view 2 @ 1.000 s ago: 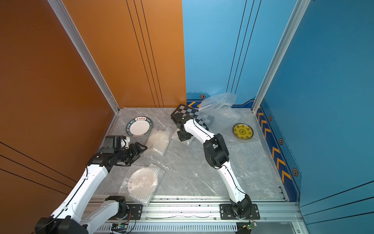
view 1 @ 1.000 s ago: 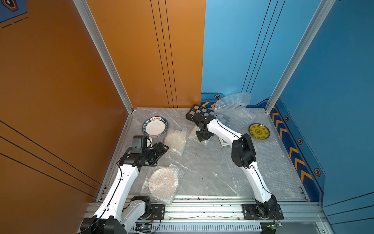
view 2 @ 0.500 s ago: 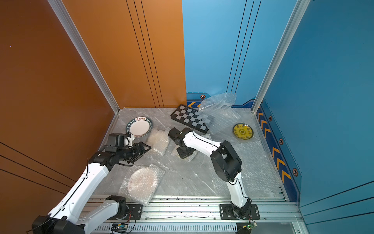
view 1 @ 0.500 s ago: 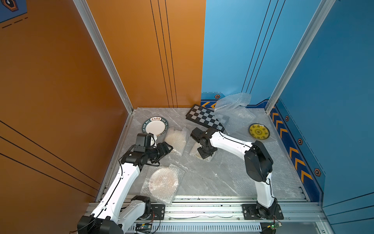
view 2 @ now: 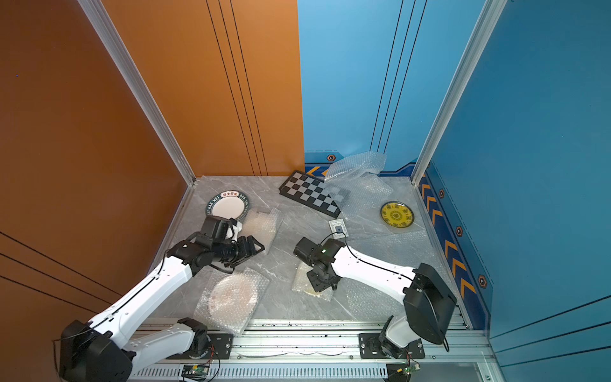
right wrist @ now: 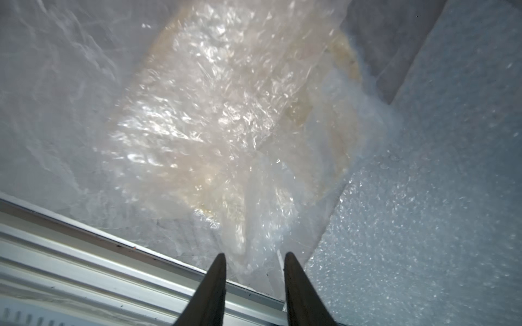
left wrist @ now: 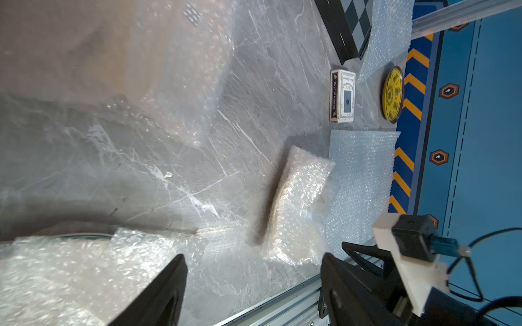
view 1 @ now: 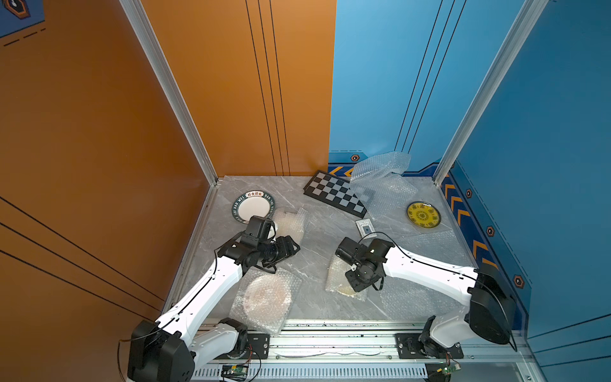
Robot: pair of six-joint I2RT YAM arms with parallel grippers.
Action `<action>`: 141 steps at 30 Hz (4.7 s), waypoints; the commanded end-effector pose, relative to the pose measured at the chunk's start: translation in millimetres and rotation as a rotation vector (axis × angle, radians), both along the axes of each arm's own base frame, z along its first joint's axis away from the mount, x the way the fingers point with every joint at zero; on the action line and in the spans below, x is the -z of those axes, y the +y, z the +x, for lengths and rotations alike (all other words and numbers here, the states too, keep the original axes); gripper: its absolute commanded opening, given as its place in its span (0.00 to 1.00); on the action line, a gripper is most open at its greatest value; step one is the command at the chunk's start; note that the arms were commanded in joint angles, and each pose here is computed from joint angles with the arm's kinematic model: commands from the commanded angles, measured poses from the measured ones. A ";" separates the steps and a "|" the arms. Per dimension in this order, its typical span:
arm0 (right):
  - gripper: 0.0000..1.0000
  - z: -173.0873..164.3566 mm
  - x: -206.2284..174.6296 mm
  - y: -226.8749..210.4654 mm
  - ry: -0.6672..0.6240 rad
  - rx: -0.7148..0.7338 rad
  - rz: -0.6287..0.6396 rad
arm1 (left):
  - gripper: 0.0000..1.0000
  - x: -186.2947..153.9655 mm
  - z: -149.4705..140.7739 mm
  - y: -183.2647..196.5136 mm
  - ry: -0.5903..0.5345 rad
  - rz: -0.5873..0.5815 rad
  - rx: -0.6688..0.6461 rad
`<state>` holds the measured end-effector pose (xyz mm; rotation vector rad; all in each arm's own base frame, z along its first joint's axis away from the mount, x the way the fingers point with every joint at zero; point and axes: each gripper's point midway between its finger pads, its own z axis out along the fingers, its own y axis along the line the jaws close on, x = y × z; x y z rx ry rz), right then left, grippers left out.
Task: Unpack dinner plates from bubble wrap
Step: Move the bubble wrap to the center of the board, then unwrap the bubble wrap at the center of the board.
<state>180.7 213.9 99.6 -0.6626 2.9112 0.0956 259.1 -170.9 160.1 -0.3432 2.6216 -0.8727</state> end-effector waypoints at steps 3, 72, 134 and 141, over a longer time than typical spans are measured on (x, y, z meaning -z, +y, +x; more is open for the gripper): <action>0.40 9.2 -27.9 -4.8 0.066 0.260 0.310 | 0.76 -5.9 2.3 -26.5 0.017 -0.012 -0.016; 0.34 -3.0 68.8 -9.6 0.264 0.660 0.467 | 0.28 101.9 -11.7 -128.1 0.149 -0.437 0.294; 0.13 80.7 67.3 69.0 0.208 0.528 0.425 | 0.00 38.9 -11.7 -116.3 0.064 -0.440 0.330; 0.13 110.1 52.8 107.7 0.223 0.473 0.506 | 0.00 28.0 -9.8 -102.2 0.054 -0.403 0.319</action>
